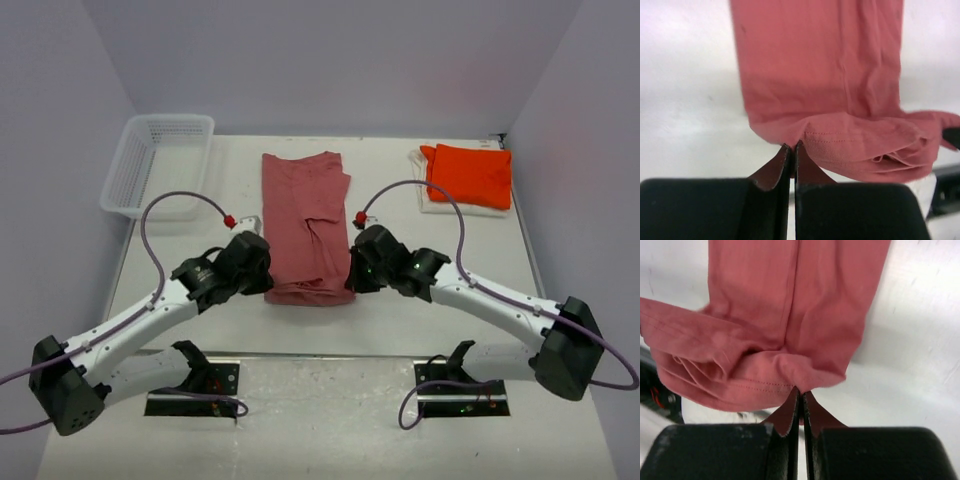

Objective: Fold and stack the t-shirts
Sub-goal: Fold the folded rectangular tshirt in 1/3 of the way

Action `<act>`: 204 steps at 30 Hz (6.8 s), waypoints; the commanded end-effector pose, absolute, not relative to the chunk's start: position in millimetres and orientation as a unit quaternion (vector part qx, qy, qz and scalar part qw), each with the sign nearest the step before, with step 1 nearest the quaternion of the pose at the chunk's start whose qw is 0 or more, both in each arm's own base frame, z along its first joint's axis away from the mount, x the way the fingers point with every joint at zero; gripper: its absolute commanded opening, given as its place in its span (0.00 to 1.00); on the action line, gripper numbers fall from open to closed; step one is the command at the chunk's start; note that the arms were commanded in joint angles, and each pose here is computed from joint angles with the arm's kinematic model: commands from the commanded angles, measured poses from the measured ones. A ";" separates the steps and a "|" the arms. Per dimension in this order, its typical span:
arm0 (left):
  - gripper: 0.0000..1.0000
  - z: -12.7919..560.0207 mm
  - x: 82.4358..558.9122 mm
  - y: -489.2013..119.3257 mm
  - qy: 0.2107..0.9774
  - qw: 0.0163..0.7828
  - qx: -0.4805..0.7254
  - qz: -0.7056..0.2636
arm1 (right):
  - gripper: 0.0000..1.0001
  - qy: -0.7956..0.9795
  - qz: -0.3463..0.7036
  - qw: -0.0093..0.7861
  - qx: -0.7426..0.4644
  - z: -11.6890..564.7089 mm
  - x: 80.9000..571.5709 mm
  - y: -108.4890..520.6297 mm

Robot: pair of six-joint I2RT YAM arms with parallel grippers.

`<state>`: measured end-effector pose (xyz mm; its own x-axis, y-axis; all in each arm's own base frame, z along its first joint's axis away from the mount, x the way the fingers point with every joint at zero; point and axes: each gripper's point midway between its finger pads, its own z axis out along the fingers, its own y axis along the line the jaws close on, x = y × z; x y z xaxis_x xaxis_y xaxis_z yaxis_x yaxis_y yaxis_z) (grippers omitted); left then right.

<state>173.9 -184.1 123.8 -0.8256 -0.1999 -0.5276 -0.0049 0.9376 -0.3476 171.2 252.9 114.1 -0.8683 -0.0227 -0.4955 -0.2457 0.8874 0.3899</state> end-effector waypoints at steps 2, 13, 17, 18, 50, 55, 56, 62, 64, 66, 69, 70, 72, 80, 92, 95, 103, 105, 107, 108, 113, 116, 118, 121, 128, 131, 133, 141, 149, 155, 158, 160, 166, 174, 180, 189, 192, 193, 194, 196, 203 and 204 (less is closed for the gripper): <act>0.00 137.4 235.5 -175.8 0.937 0.319 -0.007 -0.141 | 0.00 0.936 0.193 0.277 -0.102 132.5 231.8 252.2; 0.00 118.2 334.3 -167.4 0.945 0.308 -0.023 -0.111 | 0.00 0.943 0.188 0.257 -0.100 131.7 329.7 266.2; 0.00 110.6 355.4 -167.7 0.947 0.302 -0.027 -0.107 | 0.00 0.945 0.187 0.248 -0.101 126.8 350.0 267.2; 0.00 102.8 359.5 -166.0 0.950 0.293 -0.029 -0.103 | 0.00 0.945 0.189 0.247 -0.101 126.3 353.5 267.7; 0.19 72.6 467.4 -127.5 0.947 0.302 -0.109 -0.032 | 0.46 0.952 0.143 0.235 -0.130 115.9 458.2 265.0; 0.63 151.0 506.9 -104.8 0.901 0.412 -0.135 0.023 | 0.78 0.928 0.115 0.336 -0.109 169.7 508.2 247.1; 0.68 162.2 508.1 -102.3 0.896 0.424 -0.131 0.030 | 0.80 0.925 0.120 0.343 -0.112 179.4 507.9 246.8; 0.69 180.0 470.0 -129.4 0.891 0.439 -0.104 -0.037 | 0.81 0.936 0.128 0.315 -0.093 174.6 471.8 236.1; 0.31 156.8 452.3 -153.2 0.906 0.403 -0.084 -0.102 | 0.44 0.935 0.174 0.291 -0.100 164.0 447.5 245.5; 0.00 147.6 440.9 -182.4 0.907 0.378 -0.052 -0.176 | 0.00 0.938 0.211 0.257 -0.093 145.0 426.5 254.9; 0.00 134.9 426.9 -212.4 0.895 0.369 -0.012 -0.249 | 0.00 0.928 0.264 0.240 -0.104 133.7 407.4 271.6; 0.00 123.7 420.8 -218.7 0.897 0.354 -0.003 -0.267 | 0.00 0.924 0.293 0.217 -0.112 131.1 399.1 280.7; 0.00 125.5 419.2 -236.3 0.883 0.349 0.023 -0.314 | 0.00 0.916 0.330 0.197 -0.114 128.2 390.9 292.4; 0.00 103.5 437.0 -264.5 0.867 0.327 0.048 -0.373 | 0.00 0.878 0.449 0.116 -0.117 118.8 353.8 323.2; 0.00 57.2 475.3 -264.2 0.886 0.308 0.039 -0.343 | 0.00 0.944 0.309 0.075 -0.087 43.8 341.8 322.9; 0.00 44.0 472.4 -262.3 0.895 0.289 0.041 -0.337 | 0.00 0.958 0.273 0.064 -0.062 21.5 333.0 316.6; 0.00 24.6 459.7 -254.5 0.907 0.265 0.027 -0.328 | 0.00 0.983 0.165 0.084 0.010 -12.1 313.7 278.8; 0.00 18.0 450.1 -247.6 0.912 0.261 0.013 -0.315 | 0.00 0.983 0.161 0.084 0.022 -14.7 306.0 272.2; 0.00 12.0 437.6 -242.1 0.917 0.254 0.009 -0.307 | 0.00 0.984 0.155 0.086 0.030 -17.4 298.3 263.9; 0.00 11.0 433.3 -241.2 0.918 0.253 0.009 -0.307 | 0.00 0.984 0.151 0.088 0.040 -18.2 296.1 260.6; 0.00 4.3 417.4 -250.1 0.916 0.252 0.032 -0.311 | 0.00 0.983 0.146 0.094 0.058 -22.9 275.4 244.2; 0.00 4.4 414.0 -264.7 0.912 0.245 0.047 -0.327 | 0.00 0.983 0.145 0.093 0.064 -25.5 261.6 236.4; 0.00 5.8 413.1 -279.7 0.909 0.244 0.061 -0.334 | 0.00 0.984 0.140 0.088 0.070 -31.1 250.5 229.0; 0.00 6.8 409.1 -301.4 0.904 0.237 0.078 -0.347 | 0.00 0.984 0.138 0.086 0.076 -34.9 236.7 220.5; 0.00 6.2 394.2 -334.7 0.900 0.221 0.098 -0.362 | 0.00 0.983 0.139 0.082 0.085 -39.2 203.6 208.8; 0.00 8.8 385.1 -340.9 0.900 0.216 0.101 -0.365 | 0.00 0.983 0.136 0.089 0.090 -39.0 191.7 200.4; 0.00 10.1 379.2 -341.7 0.900 0.214 0.100 -0.365 | 0.00 0.983 0.133 0.091 0.092 -39.1 188.2 196.5; 0.00 8.4 356.4 -328.8 0.906 0.217 0.098 -0.349 | 0.00 0.979 0.144 0.115 0.082 -27.7 182.1 197.2; 0.00 17.6 365.2 -332.2 0.900 0.236 0.112 -0.349 | 0.00 0.976 0.138 0.169 0.010 -6.2 207.4 212.9; 0.00 32.8 371.9 -339.0 0.890 0.248 0.129 -0.360 | 0.17 0.954 0.182 0.238 -0.024 54.4 208.1 232.8; 0.00 36.5 372.7 -339.0 0.889 0.251 0.129 -0.361 | 0.42 0.944 0.203 0.260 0.001 82.3 200.3 223.1; 0.00 37.3 372.3 -339.6 0.888 0.251 0.130 -0.362 | 0.64 0.937 0.219 0.271 0.027 94.9 197.3 219.1; 0.00 32.9 368.9 -338.3 0.890 0.245 0.133 -0.361 | 0.63 0.939 0.195 0.264 0.107 71.7 191.3 198.5; 0.00 29.8 366.2 -336.2 0.891 0.242 0.136 -0.360 | 0.53 0.930 0.185 0.253 0.190 41.0 187.9 178.1; 0.00 24.7 364.4 -337.9 0.891 0.236 0.138 -0.363 | 0.58 0.926 0.203 0.250 0.198 34.6 190.6 179.4; 0.00 20.0 363.1 -338.2 0.891 0.232 0.138 -0.364 | 0.57 0.923 0.216 0.243 0.207 28.3 203.2 180.3; 0.00 18.1 363.5 -337.5 0.892 0.231 0.137 -0.363 | 0.55 0.925 0.223 0.229 0.206 23.5 202.5 186.2; 0.00 18.2 364.3 -337.5 0.892 0.232 0.137 -0.364 | 0.54 0.926 0.227 0.225 0.203 21.2 200.9 187.9; 0.00 17.7 363.3 -338.3 0.892 0.230 0.137 -0.365 | 0.54 0.925 0.232 0.221 0.203 19.8 201.3 190.8; 0.00 18.3 364.2 -338.9 0.891 0.231 0.137 -0.366 | 0.53 0.926 0.233 0.217 0.203 17.2 200.8 192.4; 0.00 15.5 363.7 -339.8 0.891 0.227 0.137 -0.368 | 0.47 0.925 0.240 0.213 0.202 13.2 201.3 195.9; 0.00 15.0 363.4 -339.9 0.891 0.226 0.137 -0.368 | 0.47 0.927 0.236 0.210 0.203 10.1 200.2 195.1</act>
